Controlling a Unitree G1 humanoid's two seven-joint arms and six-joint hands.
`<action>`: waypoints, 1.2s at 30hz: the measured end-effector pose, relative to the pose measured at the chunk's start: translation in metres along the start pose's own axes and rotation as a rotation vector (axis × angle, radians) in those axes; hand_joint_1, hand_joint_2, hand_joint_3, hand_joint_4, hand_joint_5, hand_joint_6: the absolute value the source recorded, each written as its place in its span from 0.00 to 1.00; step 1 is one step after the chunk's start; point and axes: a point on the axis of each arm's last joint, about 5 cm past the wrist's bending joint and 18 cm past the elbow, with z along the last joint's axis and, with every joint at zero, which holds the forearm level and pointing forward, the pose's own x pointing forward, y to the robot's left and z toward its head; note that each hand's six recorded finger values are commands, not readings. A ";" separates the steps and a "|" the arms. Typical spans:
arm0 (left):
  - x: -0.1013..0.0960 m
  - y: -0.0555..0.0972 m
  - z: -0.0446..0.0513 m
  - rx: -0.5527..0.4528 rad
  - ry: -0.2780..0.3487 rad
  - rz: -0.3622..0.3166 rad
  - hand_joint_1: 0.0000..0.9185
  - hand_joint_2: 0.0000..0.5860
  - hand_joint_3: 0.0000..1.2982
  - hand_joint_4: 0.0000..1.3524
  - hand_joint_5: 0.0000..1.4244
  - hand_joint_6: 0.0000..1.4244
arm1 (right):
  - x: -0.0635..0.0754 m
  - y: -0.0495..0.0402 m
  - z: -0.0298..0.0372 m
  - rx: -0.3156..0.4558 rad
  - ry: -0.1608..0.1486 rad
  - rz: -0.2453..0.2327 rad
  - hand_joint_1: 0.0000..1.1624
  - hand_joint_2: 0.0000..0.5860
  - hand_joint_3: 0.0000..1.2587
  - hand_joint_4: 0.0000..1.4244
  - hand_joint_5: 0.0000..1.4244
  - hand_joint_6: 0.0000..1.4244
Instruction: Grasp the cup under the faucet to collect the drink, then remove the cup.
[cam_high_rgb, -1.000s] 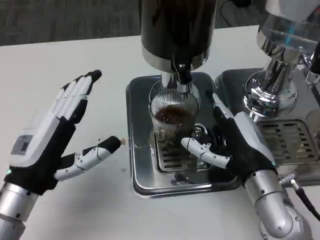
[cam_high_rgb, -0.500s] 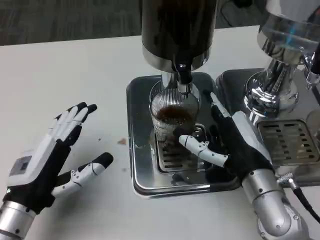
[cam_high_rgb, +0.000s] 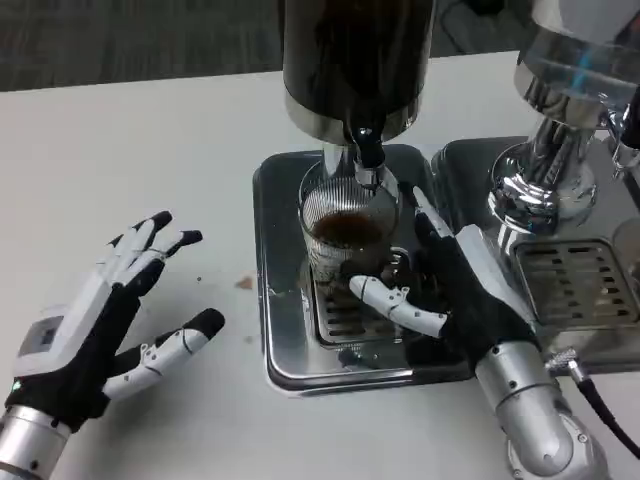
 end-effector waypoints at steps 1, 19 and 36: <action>0.000 0.000 0.0000 -0.001 0.001 0.001 0.00 0.28 0.15 0.00 0.01 0.00 | 0.000 0.0003 0.0003 -0.001 -0.002 0.002 0.47 0.34 0.00 0.00 0.00 0.02; -0.001 -0.001 0.0001 -0.018 0.022 0.012 0.00 0.30 0.21 0.00 0.03 0.00 | 0.005 0.0058 0.0032 0.012 -0.017 -0.019 0.48 0.33 0.00 0.00 0.00 0.05; -0.004 -0.002 -0.0002 -0.021 0.032 0.008 0.00 0.30 0.24 0.00 0.04 0.00 | 0.010 0.0095 0.0060 0.013 -0.054 -0.022 0.51 0.31 0.00 0.00 0.01 0.14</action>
